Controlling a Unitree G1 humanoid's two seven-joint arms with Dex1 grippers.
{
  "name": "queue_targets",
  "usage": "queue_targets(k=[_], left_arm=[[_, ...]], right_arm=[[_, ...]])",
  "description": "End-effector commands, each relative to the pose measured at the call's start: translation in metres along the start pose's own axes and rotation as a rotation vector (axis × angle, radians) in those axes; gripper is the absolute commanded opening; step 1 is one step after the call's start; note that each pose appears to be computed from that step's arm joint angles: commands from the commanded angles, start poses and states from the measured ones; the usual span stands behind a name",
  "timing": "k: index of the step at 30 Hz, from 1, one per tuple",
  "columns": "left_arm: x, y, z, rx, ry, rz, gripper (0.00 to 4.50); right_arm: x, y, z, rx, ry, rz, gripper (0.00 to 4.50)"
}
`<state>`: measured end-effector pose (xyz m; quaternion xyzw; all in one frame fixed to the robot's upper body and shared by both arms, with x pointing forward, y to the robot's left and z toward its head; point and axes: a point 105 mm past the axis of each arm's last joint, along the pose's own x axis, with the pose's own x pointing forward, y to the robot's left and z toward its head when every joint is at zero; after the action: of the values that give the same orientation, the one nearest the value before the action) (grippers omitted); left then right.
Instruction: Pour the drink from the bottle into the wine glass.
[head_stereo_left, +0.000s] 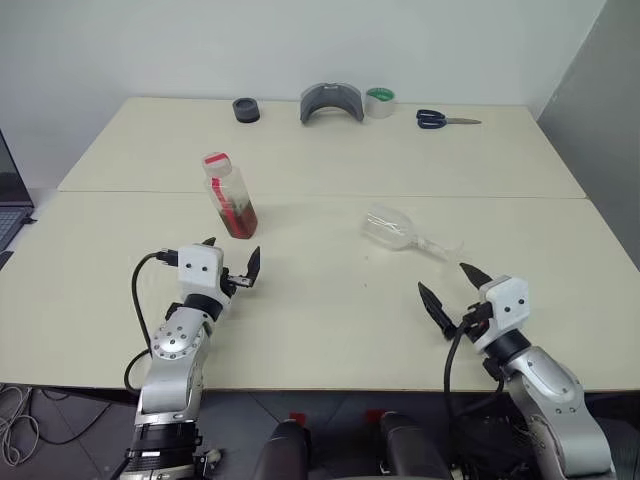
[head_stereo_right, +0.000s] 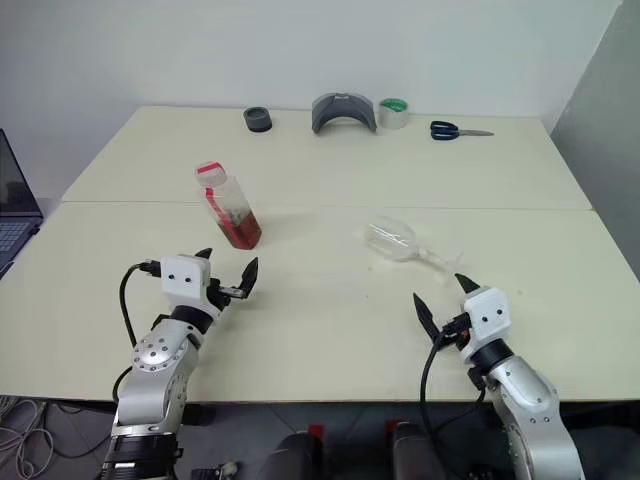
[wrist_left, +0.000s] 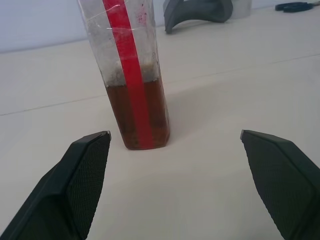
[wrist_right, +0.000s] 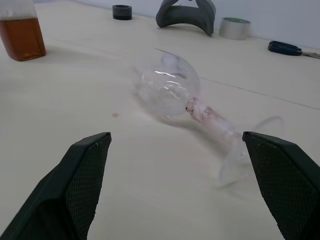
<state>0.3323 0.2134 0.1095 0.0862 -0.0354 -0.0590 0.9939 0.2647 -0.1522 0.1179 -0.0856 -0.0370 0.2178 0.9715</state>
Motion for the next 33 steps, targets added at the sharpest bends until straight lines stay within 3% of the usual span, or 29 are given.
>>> queue_targets(k=[1, 8, 14, 33], left_arm=[[0.000, 0.003, 0.020, 0.011, -0.060, -0.006, 4.48], [0.003, 0.014, 0.033, -0.018, -0.084, -0.026, 4.48], [0.024, 0.032, 0.041, -0.011, -0.048, -0.010, 4.48], [0.062, 0.041, 0.061, -0.005, -0.062, -0.047, 4.48]], right_arm=[[0.003, 0.004, 0.032, -0.056, -0.108, 0.087, 4.50], [0.013, 0.023, 0.074, -0.062, -0.160, 0.339, 4.50], [0.027, 0.042, 0.089, -0.046, -0.122, 0.508, 4.50], [0.042, 0.060, 0.095, -0.041, -0.111, 0.592, 4.50]])
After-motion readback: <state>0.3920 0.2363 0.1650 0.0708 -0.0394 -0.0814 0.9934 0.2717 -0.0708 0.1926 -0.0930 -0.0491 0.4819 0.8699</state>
